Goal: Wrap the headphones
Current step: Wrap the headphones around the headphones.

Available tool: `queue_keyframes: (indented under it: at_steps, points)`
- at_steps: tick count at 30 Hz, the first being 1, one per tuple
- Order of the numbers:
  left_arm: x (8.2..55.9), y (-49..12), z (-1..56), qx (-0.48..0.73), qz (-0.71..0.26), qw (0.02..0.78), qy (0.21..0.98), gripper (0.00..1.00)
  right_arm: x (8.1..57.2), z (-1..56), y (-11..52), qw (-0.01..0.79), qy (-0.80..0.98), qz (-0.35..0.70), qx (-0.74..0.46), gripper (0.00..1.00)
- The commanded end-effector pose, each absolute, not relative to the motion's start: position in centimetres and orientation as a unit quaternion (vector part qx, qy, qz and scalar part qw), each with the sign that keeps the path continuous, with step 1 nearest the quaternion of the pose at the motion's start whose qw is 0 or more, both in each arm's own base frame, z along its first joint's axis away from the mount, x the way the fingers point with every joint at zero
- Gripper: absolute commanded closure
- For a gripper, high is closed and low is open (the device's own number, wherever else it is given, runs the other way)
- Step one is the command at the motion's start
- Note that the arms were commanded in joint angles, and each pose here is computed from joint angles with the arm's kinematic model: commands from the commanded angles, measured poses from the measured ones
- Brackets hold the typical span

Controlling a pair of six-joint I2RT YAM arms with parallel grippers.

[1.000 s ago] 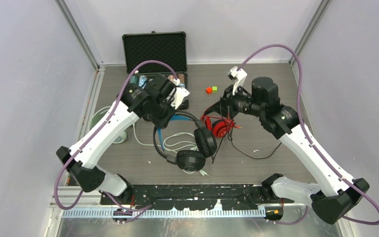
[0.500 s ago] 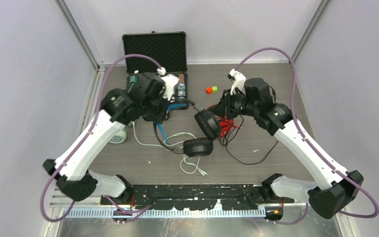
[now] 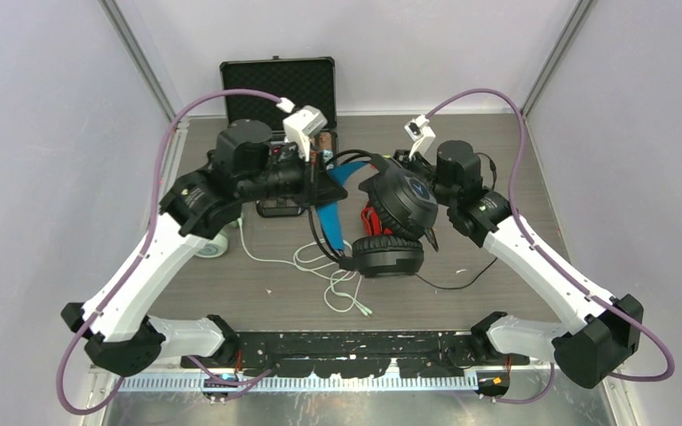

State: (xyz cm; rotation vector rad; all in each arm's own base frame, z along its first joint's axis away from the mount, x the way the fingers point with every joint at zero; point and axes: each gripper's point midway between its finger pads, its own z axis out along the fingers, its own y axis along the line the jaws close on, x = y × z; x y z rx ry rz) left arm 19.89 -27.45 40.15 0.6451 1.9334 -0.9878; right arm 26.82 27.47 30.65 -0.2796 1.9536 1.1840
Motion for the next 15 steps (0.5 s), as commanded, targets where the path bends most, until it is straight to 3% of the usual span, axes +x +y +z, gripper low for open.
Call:
queue_keyframes:
  at_steps: [1, 15]
  points:
    - [18.5, -30.5, 43.2, 0.281, -0.49, 0.418, 0.711, 1.0, 27.3, 33.6, 29.1, 0.435, 0.734, 0.507, -0.119, 0.99]
    - [17.2, -33.4, 44.0, 0.286, -0.567, 0.404, 0.658, 1.0, 28.5, 35.0, 31.4, 0.459, 0.712, 0.521, -0.103, 1.0]
